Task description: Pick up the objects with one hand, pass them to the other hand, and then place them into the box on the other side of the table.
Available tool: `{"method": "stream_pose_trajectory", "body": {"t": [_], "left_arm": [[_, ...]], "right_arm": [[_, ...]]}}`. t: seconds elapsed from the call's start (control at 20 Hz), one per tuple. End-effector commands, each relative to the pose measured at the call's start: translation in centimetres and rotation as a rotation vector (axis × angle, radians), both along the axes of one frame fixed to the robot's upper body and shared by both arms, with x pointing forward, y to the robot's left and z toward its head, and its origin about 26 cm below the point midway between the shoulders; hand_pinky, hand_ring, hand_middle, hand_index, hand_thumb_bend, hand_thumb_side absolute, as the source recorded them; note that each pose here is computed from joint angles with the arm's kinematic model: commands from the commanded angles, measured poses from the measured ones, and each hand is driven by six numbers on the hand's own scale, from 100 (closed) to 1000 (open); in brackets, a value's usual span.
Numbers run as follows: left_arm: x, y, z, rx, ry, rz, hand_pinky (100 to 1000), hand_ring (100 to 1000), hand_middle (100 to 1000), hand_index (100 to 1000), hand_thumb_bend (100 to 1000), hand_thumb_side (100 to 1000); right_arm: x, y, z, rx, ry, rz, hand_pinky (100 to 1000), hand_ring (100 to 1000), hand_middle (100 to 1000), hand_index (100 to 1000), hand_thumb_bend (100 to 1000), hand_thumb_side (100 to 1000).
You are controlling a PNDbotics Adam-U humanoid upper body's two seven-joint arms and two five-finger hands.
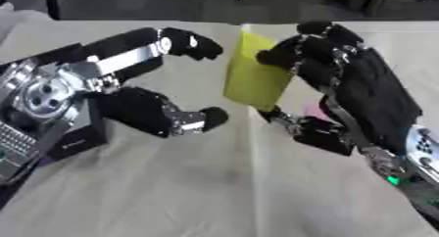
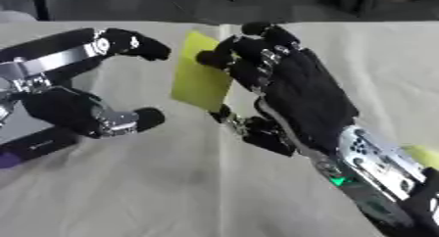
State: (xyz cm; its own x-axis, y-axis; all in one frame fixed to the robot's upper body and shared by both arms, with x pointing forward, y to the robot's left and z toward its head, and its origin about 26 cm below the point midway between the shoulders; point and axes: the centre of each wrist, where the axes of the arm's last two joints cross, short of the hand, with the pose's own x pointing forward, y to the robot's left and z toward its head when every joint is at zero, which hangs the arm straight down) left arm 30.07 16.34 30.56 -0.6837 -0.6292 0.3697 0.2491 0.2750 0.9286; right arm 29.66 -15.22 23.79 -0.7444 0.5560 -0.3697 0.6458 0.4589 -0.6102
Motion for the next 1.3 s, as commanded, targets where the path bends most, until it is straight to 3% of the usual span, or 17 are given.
{"method": "stream_pose_trajectory", "body": {"t": [0.05, 0.6, 1.3], "left_arm": [[-0.5, -0.1, 0.9, 0.035, -0.056, 0.022, 1000, 929, 844, 932, 462, 398], [-0.7, -1.1, 0.8, 0.031, -0.111, 0.159, 1000, 932, 843, 938, 466, 356], [-0.9, -1.9, 0.9, 0.014, -0.061, 0.087, 1000, 932, 838, 933, 465, 446]], "right_arm": [[-0.4, 0.1, 0.9, 0.002, -0.051, 0.023, 766, 424, 456, 541, 422, 100], [-0.5, 0.2, 0.5, 0.013, -0.102, 0.067, 768, 428, 451, 535, 430, 100], [-0.6, 0.6, 0.5, 0.019, -0.147, 0.123, 773, 431, 448, 533, 446, 100]]}}
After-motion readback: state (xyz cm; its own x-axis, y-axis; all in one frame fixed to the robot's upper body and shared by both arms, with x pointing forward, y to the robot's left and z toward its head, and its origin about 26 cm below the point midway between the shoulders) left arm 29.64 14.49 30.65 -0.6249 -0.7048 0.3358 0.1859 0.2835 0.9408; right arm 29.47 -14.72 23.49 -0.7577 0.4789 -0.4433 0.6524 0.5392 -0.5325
